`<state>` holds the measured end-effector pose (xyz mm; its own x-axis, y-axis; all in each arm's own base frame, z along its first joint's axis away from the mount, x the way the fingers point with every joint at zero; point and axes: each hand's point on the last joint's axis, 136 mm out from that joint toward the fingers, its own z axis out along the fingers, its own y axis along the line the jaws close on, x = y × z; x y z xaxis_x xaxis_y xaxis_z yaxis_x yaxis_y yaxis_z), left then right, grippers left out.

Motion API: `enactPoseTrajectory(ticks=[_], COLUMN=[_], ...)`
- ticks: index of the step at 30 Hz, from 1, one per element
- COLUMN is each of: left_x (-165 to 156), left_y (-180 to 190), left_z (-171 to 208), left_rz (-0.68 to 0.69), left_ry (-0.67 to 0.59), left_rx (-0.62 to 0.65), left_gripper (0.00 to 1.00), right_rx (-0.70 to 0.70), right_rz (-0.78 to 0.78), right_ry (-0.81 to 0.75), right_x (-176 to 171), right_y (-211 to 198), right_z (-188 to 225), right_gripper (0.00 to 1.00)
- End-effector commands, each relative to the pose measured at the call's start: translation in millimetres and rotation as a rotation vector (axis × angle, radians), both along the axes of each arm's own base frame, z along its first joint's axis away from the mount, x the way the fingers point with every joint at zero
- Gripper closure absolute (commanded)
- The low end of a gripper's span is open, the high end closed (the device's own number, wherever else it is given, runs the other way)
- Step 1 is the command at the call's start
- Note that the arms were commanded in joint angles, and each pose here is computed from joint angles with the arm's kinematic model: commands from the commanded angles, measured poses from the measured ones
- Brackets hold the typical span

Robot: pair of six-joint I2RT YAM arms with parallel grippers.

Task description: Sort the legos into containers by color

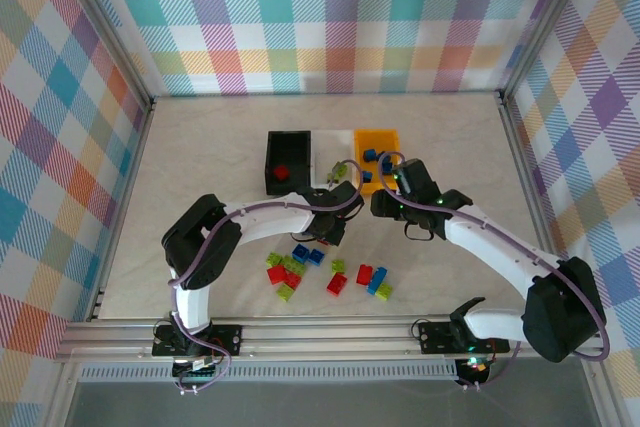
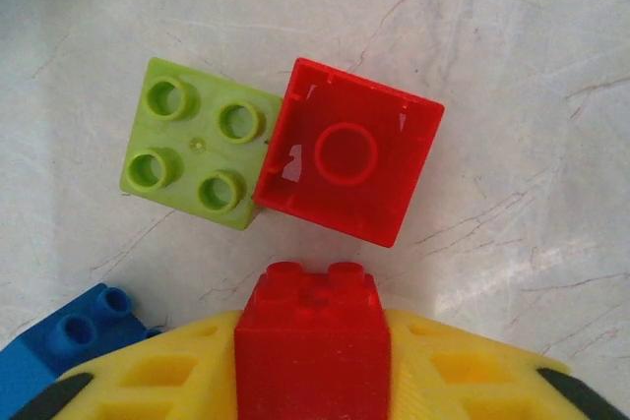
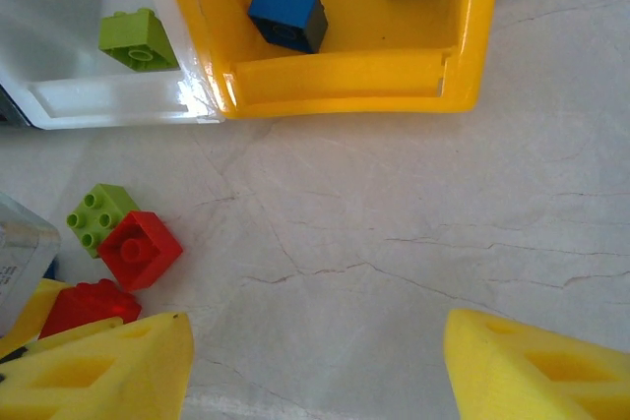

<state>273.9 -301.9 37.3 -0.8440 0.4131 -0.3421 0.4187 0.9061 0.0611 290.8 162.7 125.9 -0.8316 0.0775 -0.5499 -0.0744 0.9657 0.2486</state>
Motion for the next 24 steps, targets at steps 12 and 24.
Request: enactPoseTrajectory(ticks=[12, 24], left_x=[9, 126], left_y=[21, 111], left_z=[69, 119], left_rz=[0.098, 0.421], left_ry=[-0.098, -0.234], left_rx=[-0.135, -0.2], left_gripper=[0.72, 0.73], right_rx=[0.016, 0.034], right_rz=[-0.032, -0.027], right_ry=[-0.017, -0.001], right_x=[2, 3], right_y=[-6, -1], right_z=[6, 1], right_gripper=[0.31, 0.31])
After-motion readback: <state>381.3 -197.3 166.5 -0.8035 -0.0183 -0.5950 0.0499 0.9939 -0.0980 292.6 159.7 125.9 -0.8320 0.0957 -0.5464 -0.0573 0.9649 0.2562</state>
